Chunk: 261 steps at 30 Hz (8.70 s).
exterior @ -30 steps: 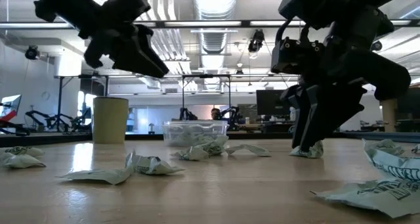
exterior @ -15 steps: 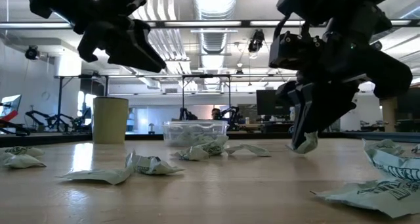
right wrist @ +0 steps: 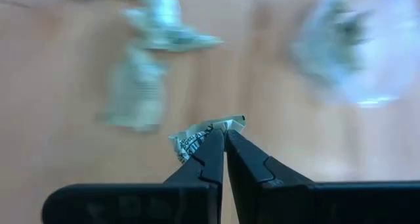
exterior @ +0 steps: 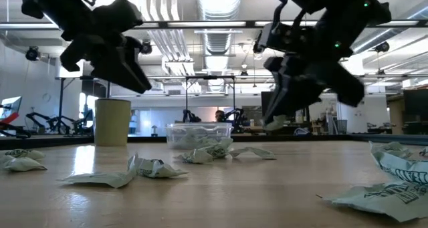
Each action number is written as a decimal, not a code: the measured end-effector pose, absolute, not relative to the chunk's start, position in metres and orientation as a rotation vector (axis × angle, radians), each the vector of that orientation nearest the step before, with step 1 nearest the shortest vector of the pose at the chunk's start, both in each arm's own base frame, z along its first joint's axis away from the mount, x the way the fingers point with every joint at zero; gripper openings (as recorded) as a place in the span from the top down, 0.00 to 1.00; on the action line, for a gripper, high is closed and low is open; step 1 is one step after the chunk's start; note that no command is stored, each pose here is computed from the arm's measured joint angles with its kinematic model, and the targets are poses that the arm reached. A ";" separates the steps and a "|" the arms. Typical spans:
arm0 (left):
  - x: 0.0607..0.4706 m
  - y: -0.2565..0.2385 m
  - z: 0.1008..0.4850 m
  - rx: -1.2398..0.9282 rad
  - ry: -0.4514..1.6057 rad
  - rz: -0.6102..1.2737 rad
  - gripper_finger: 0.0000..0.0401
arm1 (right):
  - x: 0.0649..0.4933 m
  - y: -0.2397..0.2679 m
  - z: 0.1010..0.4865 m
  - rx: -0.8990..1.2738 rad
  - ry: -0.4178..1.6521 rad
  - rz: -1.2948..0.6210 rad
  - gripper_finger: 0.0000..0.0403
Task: Pick and place Stevia / Truvia into bins
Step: Put the stevia packet into the transparent container
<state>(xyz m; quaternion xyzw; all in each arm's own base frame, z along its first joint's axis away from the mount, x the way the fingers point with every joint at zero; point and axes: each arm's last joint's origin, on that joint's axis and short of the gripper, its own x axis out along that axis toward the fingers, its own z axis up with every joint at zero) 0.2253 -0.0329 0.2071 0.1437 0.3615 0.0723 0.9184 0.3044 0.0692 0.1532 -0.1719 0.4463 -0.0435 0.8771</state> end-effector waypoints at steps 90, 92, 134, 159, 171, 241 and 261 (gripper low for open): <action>0.183 -0.101 0.160 -0.169 1.148 0.229 0.65 | 0.307 -0.038 0.220 -0.290 0.580 0.086 0.71; 0.183 -0.101 0.160 -0.155 1.150 0.222 0.65 | 0.307 -0.038 0.220 -0.290 0.582 0.089 0.72; 0.186 -0.106 0.141 -0.038 1.288 0.111 0.98 | 0.310 -0.039 0.204 -0.215 0.658 0.081 0.79; 0.243 -0.052 0.172 0.665 0.889 0.411 1.00 | 0.305 -0.028 0.195 -0.046 0.729 0.059 0.83; 0.279 0.015 0.191 0.545 0.674 0.324 1.00 | 0.301 -0.016 0.190 -0.051 0.802 0.099 0.84; 0.201 -0.030 0.253 0.355 0.487 0.065 0.66 | 0.319 0.030 0.128 0.030 0.784 0.297 0.62; 0.198 -0.035 0.254 0.341 0.481 0.046 0.66 | 0.324 0.033 0.107 0.036 0.854 0.299 0.59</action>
